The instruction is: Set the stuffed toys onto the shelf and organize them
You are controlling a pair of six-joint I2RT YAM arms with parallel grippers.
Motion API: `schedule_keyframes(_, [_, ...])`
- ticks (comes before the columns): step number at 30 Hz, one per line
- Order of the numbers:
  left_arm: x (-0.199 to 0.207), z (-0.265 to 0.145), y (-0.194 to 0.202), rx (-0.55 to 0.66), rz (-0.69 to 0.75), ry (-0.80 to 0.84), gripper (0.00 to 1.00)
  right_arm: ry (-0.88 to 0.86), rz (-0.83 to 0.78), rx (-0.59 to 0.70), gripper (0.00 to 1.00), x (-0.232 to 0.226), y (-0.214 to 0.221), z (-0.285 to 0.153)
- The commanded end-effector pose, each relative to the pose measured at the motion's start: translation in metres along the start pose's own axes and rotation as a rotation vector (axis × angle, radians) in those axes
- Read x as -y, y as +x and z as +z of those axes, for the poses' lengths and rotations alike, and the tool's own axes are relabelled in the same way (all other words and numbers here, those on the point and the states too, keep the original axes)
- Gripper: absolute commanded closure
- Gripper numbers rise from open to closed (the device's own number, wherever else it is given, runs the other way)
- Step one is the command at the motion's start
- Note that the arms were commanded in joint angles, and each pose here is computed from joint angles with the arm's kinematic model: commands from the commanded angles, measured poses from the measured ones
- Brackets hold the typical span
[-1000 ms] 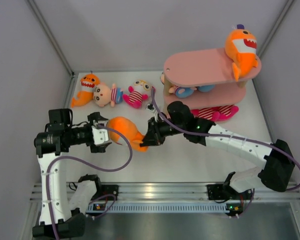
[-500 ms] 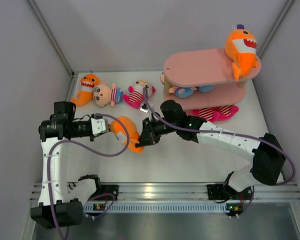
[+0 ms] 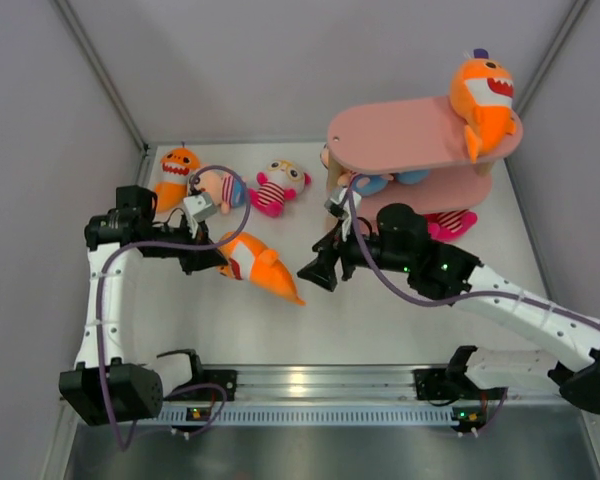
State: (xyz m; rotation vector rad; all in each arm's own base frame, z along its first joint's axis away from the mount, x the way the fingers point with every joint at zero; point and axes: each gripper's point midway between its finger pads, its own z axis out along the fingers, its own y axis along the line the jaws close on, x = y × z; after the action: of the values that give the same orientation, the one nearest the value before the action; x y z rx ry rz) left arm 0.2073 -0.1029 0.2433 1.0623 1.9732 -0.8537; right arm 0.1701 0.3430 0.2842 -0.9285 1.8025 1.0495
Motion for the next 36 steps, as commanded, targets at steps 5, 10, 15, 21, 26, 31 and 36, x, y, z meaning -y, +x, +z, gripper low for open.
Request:
schedule_keyframes(5, [0.025,-0.008,-0.001,-0.035,-0.272,0.007,1.00,0.005,-0.029,0.066,0.09,0.009,0.004,0.026])
schedule_keyframes(10, [0.026,-0.011,0.001,-0.044,-0.260,-0.014,1.00,-0.101,-0.029,0.081,0.09,-0.012,-0.002,0.053])
schedule_keyframes(15, [0.026,-0.011,-0.003,-0.031,-0.258,-0.006,1.00,-0.133,0.008,0.022,0.32,-0.021,0.013,0.069])
schedule_keyframes(21, [0.019,-0.010,0.005,-0.071,-0.289,-0.027,1.00,-0.209,0.034,0.044,0.38,-0.038,0.007,0.061])
schedule_keyframes(26, [0.019,-0.013,-0.001,-0.057,-0.270,-0.039,1.00,-0.214,0.009,0.029,0.34,-0.047,0.014,0.064])
schedule_keyframes(31, [0.017,-0.015,-0.003,-0.061,-0.260,-0.058,1.00,-0.131,0.072,0.037,1.00,-0.038,0.007,0.075])
schedule_keyframes(36, [0.003,-0.024,0.002,-0.128,-0.283,-0.151,0.41,-0.070,0.096,0.124,1.00,-0.047,-0.055,0.039])
